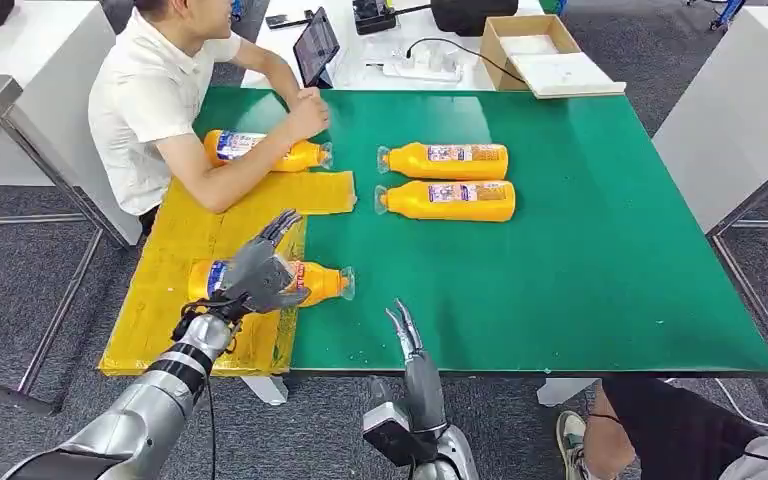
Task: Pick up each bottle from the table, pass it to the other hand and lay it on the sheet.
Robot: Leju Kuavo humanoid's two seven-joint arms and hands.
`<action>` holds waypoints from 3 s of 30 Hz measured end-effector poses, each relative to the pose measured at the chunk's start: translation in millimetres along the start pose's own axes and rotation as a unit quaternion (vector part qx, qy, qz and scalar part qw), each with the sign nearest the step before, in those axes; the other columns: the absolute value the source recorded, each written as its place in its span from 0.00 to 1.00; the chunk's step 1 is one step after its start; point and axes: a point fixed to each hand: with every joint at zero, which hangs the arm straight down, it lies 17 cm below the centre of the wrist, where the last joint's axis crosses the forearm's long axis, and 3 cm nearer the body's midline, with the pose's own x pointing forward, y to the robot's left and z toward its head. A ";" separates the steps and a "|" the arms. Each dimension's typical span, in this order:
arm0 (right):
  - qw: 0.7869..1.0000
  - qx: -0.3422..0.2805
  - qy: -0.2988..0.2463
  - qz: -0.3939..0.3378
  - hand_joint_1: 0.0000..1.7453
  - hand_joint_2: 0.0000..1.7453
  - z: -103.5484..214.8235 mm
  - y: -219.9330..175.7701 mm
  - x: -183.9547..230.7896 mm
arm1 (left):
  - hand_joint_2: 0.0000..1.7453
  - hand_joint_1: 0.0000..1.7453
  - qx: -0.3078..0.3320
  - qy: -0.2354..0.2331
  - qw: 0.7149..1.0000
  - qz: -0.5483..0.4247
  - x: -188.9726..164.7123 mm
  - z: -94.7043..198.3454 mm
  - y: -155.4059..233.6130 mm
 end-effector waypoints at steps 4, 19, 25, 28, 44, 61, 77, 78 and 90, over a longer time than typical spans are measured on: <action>1.000 0.003 -0.002 0.010 0.00 0.00 1.6 1.1 -1.1 | 1.00 0.00 0.093 -0.058 0.992 0.056 36.0 -1.6 31.6; 0.998 -0.021 -0.029 0.056 0.00 1.00 -0.4 -21.9 6.3 | 1.00 0.00 0.307 -0.221 0.852 0.362 163.5 77.2 130.7; 0.993 -0.041 -0.049 0.104 0.00 1.00 -2.0 -50.2 10.4 | 1.00 0.00 0.309 -0.214 0.836 0.400 164.2 99.9 131.7; 0.984 -0.033 -0.013 0.174 0.00 1.00 -2.3 -77.7 -15.9 | 1.00 0.00 0.312 -0.180 0.855 0.374 150.7 108.9 116.1; 0.914 0.017 0.055 0.402 0.00 1.00 -38.3 -203.7 -98.0 | 1.00 0.00 0.290 -0.154 0.890 0.316 147.9 118.6 72.2; 0.871 0.062 0.117 0.472 0.00 1.00 -64.8 -233.0 -140.9 | 1.00 0.00 0.268 -0.165 0.899 0.306 164.9 103.2 57.4; 0.824 0.140 0.201 0.511 0.00 1.00 -81.6 -226.8 -174.5 | 1.00 0.00 0.244 -0.157 0.904 0.316 166.7 87.0 41.1; 0.821 0.141 0.204 0.514 0.00 1.00 -82.0 -227.5 -175.2 | 1.00 0.00 0.243 -0.156 0.904 0.316 166.3 86.7 40.7; 0.801 0.213 0.268 0.491 1.00 1.00 -68.2 -222.0 -197.8 | 1.00 0.00 0.212 -0.146 0.904 0.341 166.4 80.1 28.7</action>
